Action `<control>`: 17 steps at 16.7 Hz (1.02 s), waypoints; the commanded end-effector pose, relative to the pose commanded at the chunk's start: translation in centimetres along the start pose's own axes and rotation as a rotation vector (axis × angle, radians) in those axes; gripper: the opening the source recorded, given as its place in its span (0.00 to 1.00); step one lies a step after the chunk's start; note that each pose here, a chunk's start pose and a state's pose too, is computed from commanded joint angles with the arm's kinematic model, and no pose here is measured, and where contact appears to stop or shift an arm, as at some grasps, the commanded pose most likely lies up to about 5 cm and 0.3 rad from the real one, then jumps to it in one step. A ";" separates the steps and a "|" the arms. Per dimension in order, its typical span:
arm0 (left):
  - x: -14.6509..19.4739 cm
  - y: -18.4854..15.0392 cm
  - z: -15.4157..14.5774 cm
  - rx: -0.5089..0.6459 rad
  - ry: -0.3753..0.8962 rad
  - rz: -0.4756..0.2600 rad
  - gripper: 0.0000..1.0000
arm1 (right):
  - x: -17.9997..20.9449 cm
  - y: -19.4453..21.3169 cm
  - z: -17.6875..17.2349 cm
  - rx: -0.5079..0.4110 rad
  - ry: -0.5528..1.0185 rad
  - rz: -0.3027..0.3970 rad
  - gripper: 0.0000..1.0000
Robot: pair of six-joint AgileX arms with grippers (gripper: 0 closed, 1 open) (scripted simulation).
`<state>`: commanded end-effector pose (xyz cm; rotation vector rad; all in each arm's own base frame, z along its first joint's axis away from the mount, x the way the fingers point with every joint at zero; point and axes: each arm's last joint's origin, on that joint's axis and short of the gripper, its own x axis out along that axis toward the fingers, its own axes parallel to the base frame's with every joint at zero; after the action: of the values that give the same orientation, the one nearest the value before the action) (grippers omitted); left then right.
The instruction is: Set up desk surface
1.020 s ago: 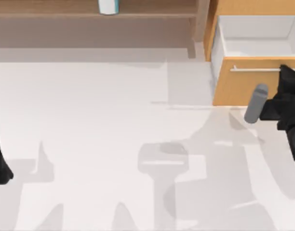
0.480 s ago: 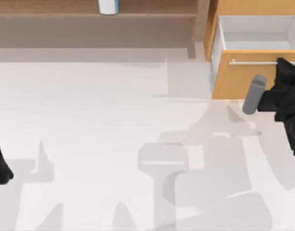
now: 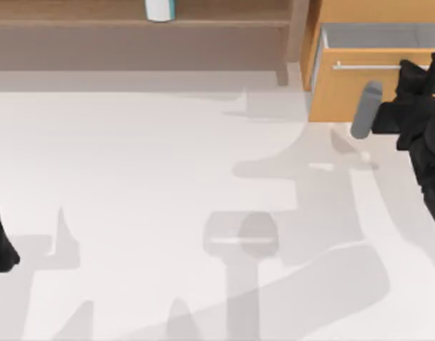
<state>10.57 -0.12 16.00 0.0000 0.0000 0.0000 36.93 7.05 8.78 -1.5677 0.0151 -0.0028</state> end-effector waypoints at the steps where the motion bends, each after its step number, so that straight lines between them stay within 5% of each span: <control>1: 0.0 0.0 0.0 0.000 0.000 0.000 1.00 | 0.5 0.0 0.0 0.000 -0.001 0.000 0.00; 8: 0.0 0.0 0.0 0.000 0.000 0.000 1.00 | 1.0 -0.2 0.2 0.004 -0.006 -0.004 0.00; 17: 0.0 0.0 0.0 0.000 0.000 0.000 1.00 | 6.4 -0.1 0.1 0.002 -0.003 0.002 0.00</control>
<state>10.57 -0.12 16.00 0.0000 0.0000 0.0000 43.38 7.09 8.81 -1.5655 0.0142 0.0014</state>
